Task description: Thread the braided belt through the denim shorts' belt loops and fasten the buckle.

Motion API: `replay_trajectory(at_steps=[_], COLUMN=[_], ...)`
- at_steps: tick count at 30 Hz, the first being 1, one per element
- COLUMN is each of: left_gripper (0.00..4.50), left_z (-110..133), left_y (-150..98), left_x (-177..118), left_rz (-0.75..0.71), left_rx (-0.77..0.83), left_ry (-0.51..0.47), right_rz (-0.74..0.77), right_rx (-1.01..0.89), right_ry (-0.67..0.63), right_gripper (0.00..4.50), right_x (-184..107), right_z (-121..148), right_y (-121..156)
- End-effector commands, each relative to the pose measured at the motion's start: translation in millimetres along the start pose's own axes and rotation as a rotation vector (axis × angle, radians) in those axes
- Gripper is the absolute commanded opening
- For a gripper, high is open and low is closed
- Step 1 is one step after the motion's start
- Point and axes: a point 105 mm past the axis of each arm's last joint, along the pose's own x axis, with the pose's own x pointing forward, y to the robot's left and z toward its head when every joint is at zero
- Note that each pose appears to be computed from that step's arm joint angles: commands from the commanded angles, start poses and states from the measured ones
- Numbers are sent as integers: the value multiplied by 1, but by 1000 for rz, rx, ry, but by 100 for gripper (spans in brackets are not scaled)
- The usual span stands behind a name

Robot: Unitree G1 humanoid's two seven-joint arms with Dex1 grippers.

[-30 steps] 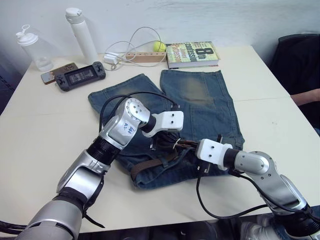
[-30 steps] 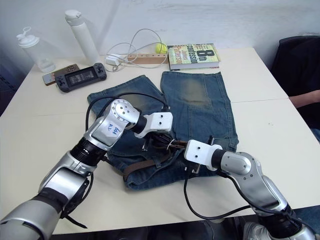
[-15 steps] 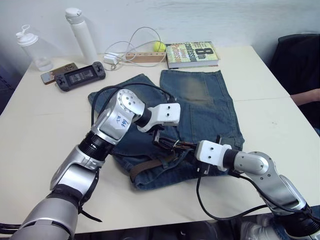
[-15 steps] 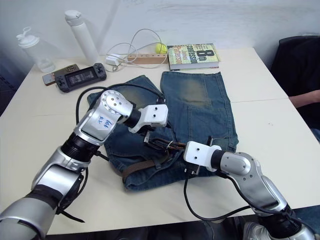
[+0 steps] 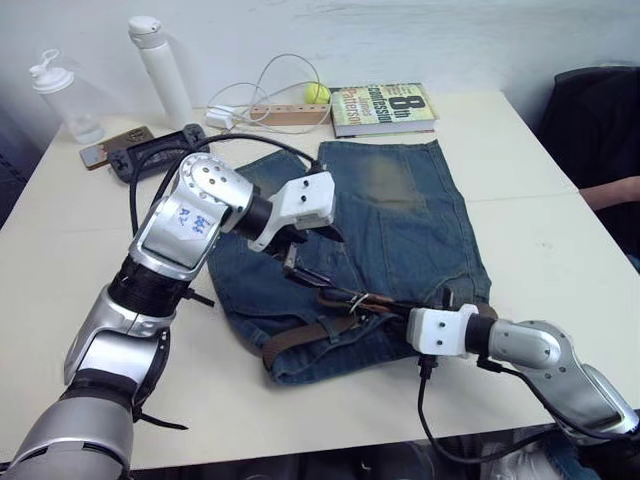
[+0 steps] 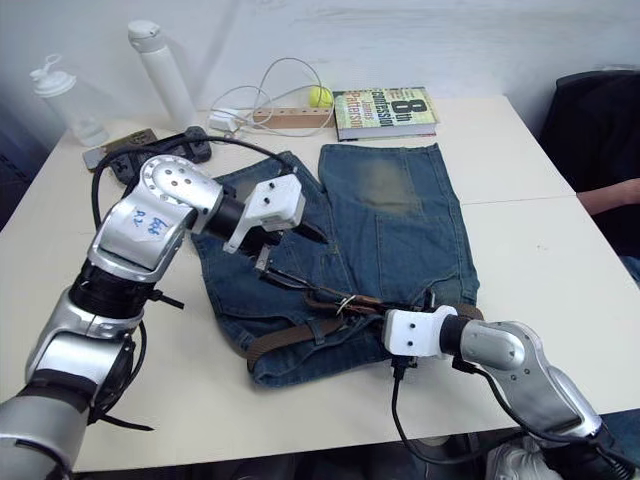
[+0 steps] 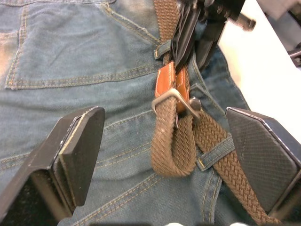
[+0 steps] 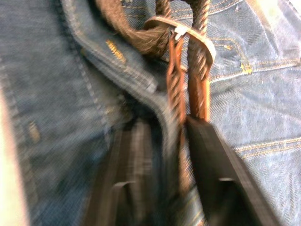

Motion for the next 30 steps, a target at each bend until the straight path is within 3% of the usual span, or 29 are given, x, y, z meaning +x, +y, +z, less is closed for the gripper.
replay_trajectory(at_steps=[1, 3, 4, 11, 14, 17, 21, 23, 28, 30], left_gripper=[450, 450, 450, 450, 372, 244, 96, 18, 7, 7], left_z=[2, -9, -13, -20, -19, -23, -46, -51, -67, -82], left_y=[-12, -20, -23, -33, -40, -41, -49, -55, -79, -84], left_x=[-6, -5, -5, -13, -12, -5, 18, 27, 42, 46], left_rz=[-31, -58, -63, -26, -23, 16, 50, 63, 17, 20], left_rx=[24, 22, 21, -47, -85, -117, -86, -102, -139, -119], left_ry=[-14, 5, 12, -56, -91, -99, 22, 36, 73, 137], right_rz=[10, 46, 56, 24, -2, -7, -19, -23, -16, -9], right_rx=[6, 41, 50, 103, 84, 80, 88, 104, 123, 117], right_ry=[-54, -56, -55, -34, -21, -16, -17, -17, -4, 4], right_gripper=[328, 419, 435, 435, 450, 450, 450, 450, 450, 450], right_x=[-15, -21, -24, -45, -47, -46, -40, -39, -36, -34], right_z=[17, 20, 22, 31, 32, 33, 35, 35, 33, 32], right_y=[-7, -6, -6, -31, -44, -49, -57, -58, -55, -53])
